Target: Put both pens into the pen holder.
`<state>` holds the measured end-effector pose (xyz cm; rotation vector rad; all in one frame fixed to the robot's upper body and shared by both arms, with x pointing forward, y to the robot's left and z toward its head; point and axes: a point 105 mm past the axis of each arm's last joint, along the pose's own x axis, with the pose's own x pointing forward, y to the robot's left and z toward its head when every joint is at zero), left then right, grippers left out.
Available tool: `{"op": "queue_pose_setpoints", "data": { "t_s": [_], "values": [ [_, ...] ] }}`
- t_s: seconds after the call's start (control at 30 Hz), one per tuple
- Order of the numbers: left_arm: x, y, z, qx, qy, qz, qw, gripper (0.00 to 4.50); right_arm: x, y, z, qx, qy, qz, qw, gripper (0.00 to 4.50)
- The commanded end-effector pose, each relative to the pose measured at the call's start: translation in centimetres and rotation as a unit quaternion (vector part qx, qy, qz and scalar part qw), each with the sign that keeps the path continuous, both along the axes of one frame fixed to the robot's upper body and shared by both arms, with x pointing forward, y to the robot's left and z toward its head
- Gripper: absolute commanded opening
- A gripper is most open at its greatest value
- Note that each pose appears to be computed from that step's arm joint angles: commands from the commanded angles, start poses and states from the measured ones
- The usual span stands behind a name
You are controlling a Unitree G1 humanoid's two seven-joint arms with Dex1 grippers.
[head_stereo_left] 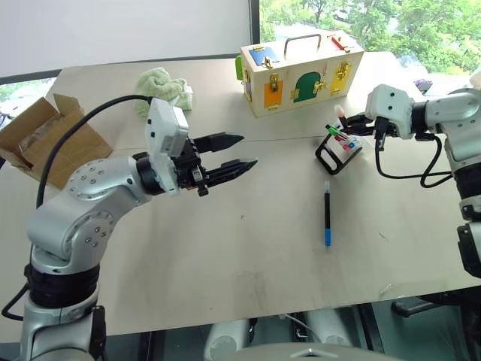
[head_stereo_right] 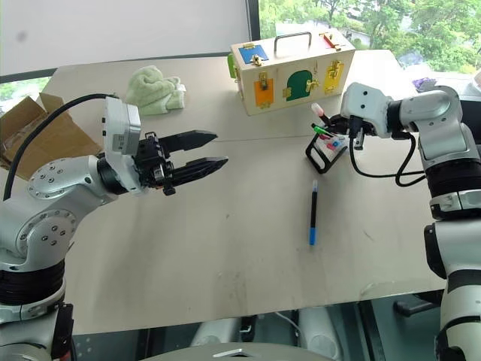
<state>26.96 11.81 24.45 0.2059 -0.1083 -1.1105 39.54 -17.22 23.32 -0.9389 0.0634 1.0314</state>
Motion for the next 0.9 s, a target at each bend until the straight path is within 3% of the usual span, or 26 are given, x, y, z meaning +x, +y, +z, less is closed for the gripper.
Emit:
{"op": "queue_pose_setpoints", "data": {
  "t_s": [0.03,0.2,0.37,0.53,0.63,0.73,0.9],
  "values": [
    [-0.2,-0.3,0.7,-0.003,-0.021,-0.007,1.000,2.79,-0.3,-0.2,2.4,0.014,-0.032,0.004,0.999,1.79],
    [-0.1,-0.5,0.8,-0.007,-0.021,-0.010,1.000,2.79,-0.5,-0.1,3.5,0.047,-0.034,0.002,0.998,4.32],
    [-0.1,-0.4,0.7,-0.005,-0.018,-0.011,1.000,2.79,-1.8,0.0,4.7,0.090,-0.017,0.019,0.996,4.32],
    [-0.3,-0.2,0.2,0.000,-0.006,-0.018,1.000,2.79,-6.2,1.0,5.3,0.150,0.056,0.102,0.982,4.32],
    [-0.5,-0.1,-0.2,0.008,0.000,-0.024,1.000,2.79,-7.8,1.7,3.5,0.156,0.120,0.105,0.975,4.32],
    [-1.0,-0.2,-0.7,0.008,0.016,-0.039,0.999,2.79,-9.8,2.3,-0.3,0.131,0.176,0.117,0.969,4.32],
    [-1.9,0.5,-2.9,0.034,0.045,-0.041,0.998,2.79,-9.8,1.5,-5.5,0.118,0.183,0.042,0.975,4.32]
  ]
}}
